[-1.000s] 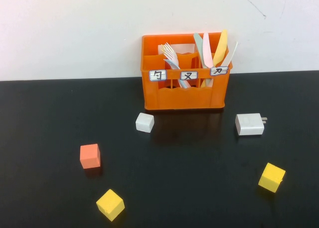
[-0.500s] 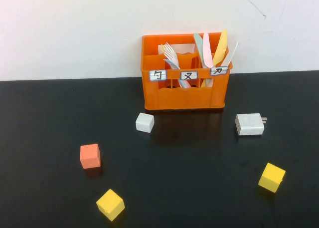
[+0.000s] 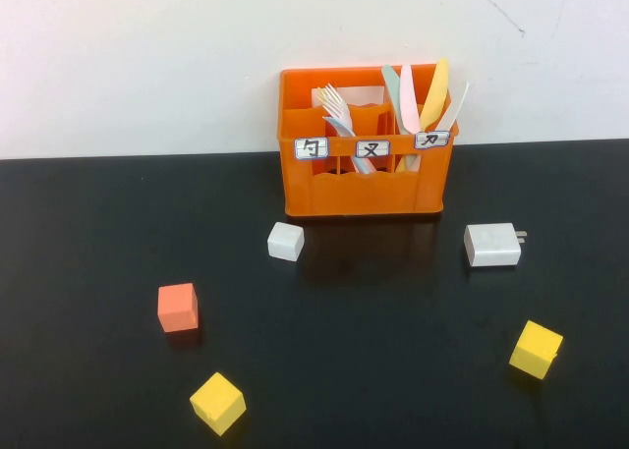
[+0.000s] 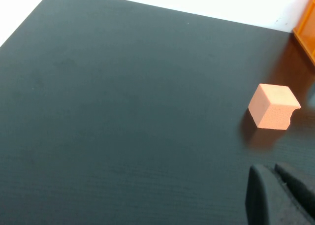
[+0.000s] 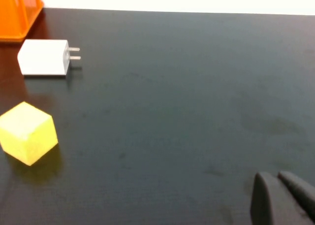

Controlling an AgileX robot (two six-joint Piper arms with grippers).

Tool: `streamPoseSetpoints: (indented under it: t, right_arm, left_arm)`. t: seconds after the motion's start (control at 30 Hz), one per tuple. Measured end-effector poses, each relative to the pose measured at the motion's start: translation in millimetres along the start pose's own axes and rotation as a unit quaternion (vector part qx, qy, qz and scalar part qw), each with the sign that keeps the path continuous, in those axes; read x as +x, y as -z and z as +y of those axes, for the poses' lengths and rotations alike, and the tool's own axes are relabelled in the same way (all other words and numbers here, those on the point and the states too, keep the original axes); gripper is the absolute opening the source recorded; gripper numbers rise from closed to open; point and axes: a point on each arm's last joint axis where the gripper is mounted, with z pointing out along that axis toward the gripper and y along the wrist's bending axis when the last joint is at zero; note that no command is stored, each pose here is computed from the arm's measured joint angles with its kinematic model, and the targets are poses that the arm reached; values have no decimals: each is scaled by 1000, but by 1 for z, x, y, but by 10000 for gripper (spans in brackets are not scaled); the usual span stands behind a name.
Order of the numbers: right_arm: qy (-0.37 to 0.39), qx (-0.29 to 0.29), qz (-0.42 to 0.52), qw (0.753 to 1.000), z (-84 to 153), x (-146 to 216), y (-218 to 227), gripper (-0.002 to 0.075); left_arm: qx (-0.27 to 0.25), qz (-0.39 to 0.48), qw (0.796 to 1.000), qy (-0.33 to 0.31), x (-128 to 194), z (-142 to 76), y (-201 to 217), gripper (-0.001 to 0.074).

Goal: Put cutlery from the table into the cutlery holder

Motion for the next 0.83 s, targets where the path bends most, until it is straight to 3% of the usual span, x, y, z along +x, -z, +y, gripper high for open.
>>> streamPoseSetpoints:
  t: [0.83]
  right_arm:
    - [-4, 0, 0, 1000, 0, 0, 0, -2]
  left_arm:
    - [0, 0, 1000, 1, 0, 0, 0, -1]
